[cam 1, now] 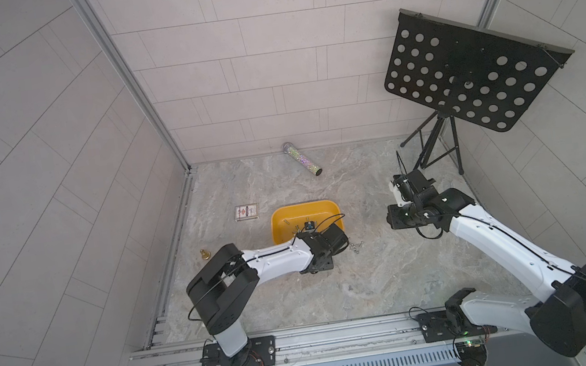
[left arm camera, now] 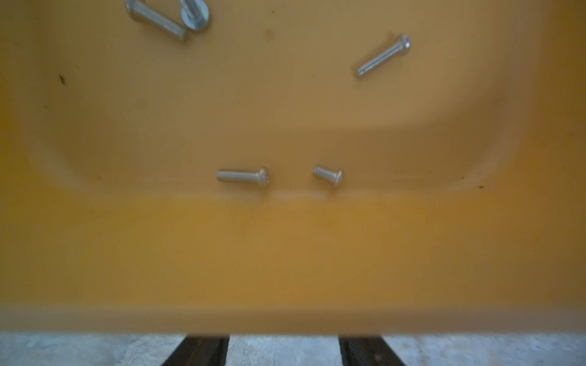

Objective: Put the screws on the desktop into the storage box
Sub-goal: Pick up the screw from the center of the board, then place the screw in the storage box.

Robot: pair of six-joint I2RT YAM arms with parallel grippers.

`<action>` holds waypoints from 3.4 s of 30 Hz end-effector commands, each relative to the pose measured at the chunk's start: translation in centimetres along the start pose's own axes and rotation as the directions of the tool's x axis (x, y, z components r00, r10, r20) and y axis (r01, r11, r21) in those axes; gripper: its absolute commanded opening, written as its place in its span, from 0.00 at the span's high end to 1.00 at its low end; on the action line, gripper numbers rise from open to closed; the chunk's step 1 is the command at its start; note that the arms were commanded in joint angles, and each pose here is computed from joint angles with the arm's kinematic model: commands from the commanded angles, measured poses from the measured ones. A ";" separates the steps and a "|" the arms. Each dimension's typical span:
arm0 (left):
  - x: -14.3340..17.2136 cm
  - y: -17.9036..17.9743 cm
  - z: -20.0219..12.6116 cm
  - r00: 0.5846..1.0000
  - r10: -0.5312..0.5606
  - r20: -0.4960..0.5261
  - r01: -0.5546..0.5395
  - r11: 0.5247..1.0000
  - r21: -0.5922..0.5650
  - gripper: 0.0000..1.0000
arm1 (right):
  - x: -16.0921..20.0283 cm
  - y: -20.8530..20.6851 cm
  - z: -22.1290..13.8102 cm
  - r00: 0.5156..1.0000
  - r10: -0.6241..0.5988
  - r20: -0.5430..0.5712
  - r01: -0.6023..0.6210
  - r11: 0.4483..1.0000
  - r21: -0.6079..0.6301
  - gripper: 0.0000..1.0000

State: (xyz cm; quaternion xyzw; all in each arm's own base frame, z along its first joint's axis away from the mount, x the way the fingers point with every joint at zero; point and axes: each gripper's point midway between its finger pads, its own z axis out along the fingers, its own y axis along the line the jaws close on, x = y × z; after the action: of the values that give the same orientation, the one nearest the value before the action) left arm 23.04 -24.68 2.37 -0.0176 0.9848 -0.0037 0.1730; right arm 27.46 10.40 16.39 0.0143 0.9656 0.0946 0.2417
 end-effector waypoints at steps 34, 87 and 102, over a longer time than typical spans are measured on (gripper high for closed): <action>0.7 -0.5 1.7 0.999 0.025 -0.035 -0.026 0.999 -0.031 0.70 | 0.4 0.1 0.7 0.999 -0.008 -0.042 0.008 1.000 0.001 0.69; 2.5 0.7 -2.5 0.998 0.061 0.000 -0.061 0.998 -0.005 0.84 | 1.1 0.3 0.4 0.999 0.015 -0.047 -0.017 1.000 -0.025 0.69; -2.6 4.7 -14.0 0.969 0.058 0.239 -0.057 0.998 -0.013 0.83 | 0.9 0.6 0.4 0.999 0.021 -0.042 -0.023 0.999 -0.043 0.69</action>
State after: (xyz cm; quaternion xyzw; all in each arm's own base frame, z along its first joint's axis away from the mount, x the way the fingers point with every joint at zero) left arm 19.94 -21.98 14.35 0.0057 0.9654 -0.0353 0.2584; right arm 27.13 11.25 15.58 0.0122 0.9688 0.1146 0.2194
